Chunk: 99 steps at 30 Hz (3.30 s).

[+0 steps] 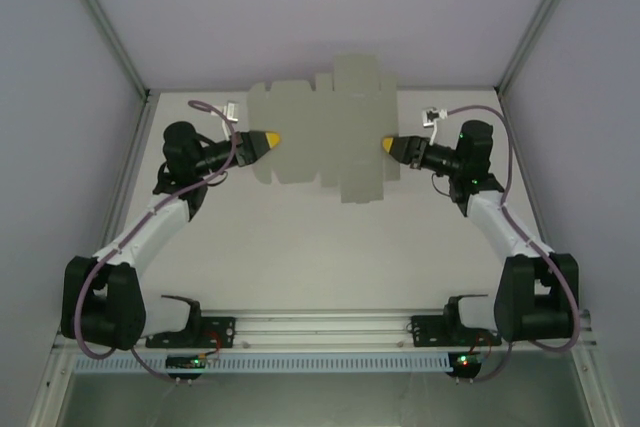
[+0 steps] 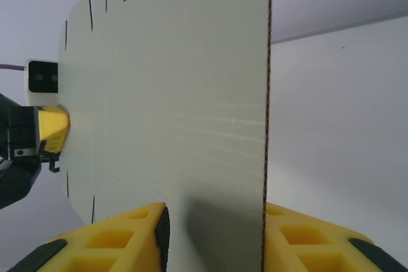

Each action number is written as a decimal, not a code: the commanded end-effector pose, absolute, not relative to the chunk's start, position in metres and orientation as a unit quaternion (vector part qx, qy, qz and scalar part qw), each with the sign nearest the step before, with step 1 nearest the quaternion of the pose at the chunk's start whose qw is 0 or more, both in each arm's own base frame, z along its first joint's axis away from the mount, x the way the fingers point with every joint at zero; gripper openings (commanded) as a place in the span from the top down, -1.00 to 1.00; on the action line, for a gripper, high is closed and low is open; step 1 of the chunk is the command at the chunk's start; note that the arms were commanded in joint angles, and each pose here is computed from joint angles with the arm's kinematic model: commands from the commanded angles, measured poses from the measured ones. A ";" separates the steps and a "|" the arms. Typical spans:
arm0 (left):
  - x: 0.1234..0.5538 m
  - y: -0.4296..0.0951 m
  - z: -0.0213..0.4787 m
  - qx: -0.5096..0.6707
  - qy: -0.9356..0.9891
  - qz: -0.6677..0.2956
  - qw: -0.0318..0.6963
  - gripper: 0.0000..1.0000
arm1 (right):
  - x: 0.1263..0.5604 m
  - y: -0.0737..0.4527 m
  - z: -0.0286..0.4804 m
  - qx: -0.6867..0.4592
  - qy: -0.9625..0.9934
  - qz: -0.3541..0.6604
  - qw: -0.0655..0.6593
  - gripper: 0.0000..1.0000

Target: Assemble paper box

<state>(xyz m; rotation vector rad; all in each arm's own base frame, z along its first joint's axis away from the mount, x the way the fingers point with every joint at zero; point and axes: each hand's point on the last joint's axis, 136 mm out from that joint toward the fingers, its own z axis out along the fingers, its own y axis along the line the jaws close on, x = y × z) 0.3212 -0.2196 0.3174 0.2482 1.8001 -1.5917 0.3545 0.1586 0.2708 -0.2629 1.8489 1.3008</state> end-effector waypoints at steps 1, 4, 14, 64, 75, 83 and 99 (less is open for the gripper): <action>0.318 -0.222 0.319 0.109 0.692 -0.616 0.360 1.00 | 0.354 0.166 0.294 -0.121 0.706 0.560 0.415 0.60; 0.324 -0.218 0.309 0.093 0.707 -0.600 0.363 1.00 | 0.356 0.163 0.293 -0.110 0.706 0.564 0.414 1.00; 0.336 -0.116 0.176 -0.097 0.895 -0.252 0.355 -0.99 | 0.346 0.173 0.202 -0.135 0.856 0.368 0.337 1.00; 0.369 -0.280 0.178 0.058 0.851 -0.494 0.169 -0.99 | 0.401 0.265 0.152 -0.502 0.680 -0.184 0.501 1.00; 0.367 -0.309 0.189 0.052 0.817 -0.554 0.153 -0.99 | 0.388 0.288 0.151 -0.496 0.678 -0.139 0.524 1.00; 0.376 -0.328 0.204 0.030 0.745 -0.649 0.152 -0.63 | 0.378 0.300 0.153 -0.498 0.664 -0.102 0.548 1.00; 0.372 -0.320 0.193 0.038 0.778 -0.606 0.164 -0.52 | 0.364 0.293 0.154 -0.496 0.657 -0.047 0.566 1.00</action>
